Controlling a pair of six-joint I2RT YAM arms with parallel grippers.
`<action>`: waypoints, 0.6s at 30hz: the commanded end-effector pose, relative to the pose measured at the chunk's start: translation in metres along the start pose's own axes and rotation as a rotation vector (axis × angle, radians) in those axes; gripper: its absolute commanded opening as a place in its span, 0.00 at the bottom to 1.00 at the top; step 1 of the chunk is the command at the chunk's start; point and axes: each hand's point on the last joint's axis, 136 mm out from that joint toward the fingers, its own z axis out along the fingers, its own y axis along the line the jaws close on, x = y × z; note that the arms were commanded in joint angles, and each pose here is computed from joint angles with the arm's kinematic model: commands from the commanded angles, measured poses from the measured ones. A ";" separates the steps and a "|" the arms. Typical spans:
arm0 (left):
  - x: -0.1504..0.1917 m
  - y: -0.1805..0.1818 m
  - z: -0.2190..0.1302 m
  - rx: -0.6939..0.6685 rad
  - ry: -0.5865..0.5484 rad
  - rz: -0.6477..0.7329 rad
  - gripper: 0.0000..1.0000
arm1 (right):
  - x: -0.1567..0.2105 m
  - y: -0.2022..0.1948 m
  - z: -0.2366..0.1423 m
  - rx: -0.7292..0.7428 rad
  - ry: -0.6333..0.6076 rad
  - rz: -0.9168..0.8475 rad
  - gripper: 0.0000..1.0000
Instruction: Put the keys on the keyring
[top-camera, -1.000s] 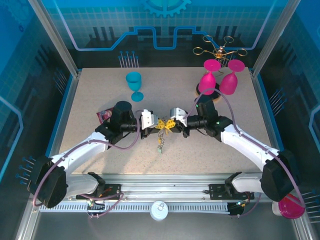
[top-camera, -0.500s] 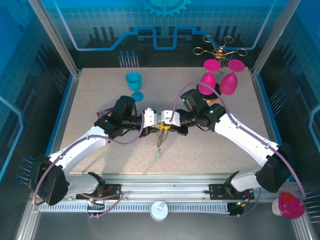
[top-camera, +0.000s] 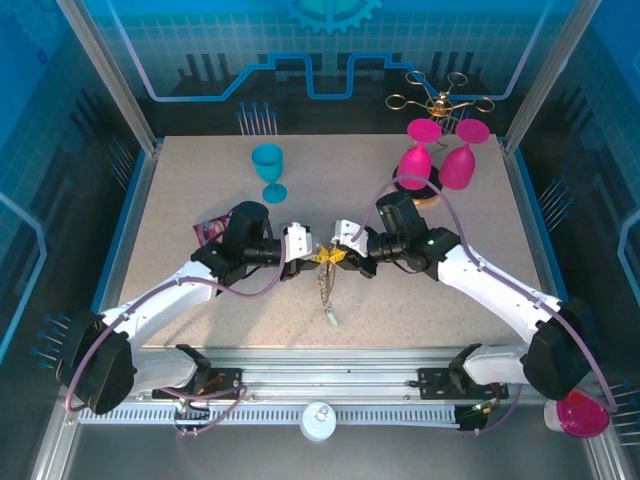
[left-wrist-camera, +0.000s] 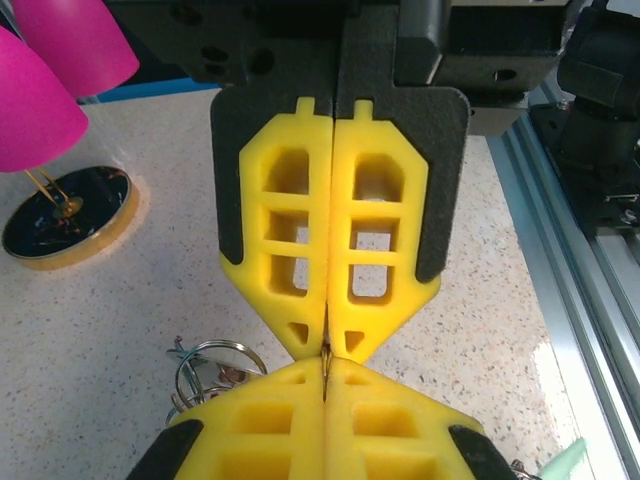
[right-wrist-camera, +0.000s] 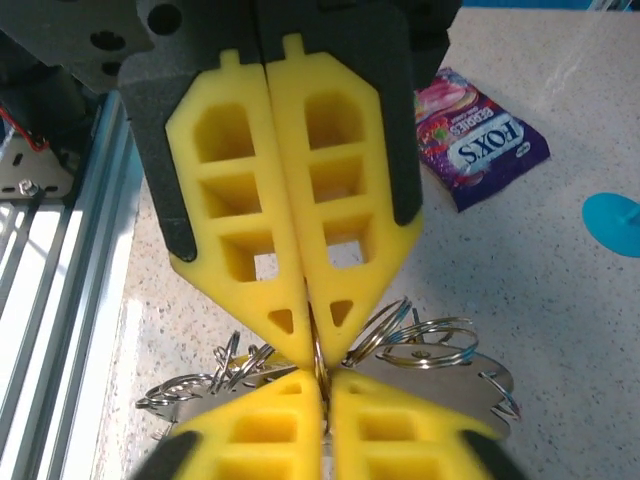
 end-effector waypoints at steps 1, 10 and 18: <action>-0.014 0.005 -0.003 -0.049 -0.071 0.035 0.00 | -0.035 -0.001 -0.018 -0.007 -0.195 -0.007 0.41; -0.019 0.008 -0.005 -0.086 -0.135 0.027 0.00 | -0.005 0.001 -0.022 0.022 -0.181 0.086 0.41; -0.025 0.008 -0.006 -0.084 -0.158 0.020 0.00 | 0.005 -0.002 -0.008 0.023 -0.142 0.121 0.38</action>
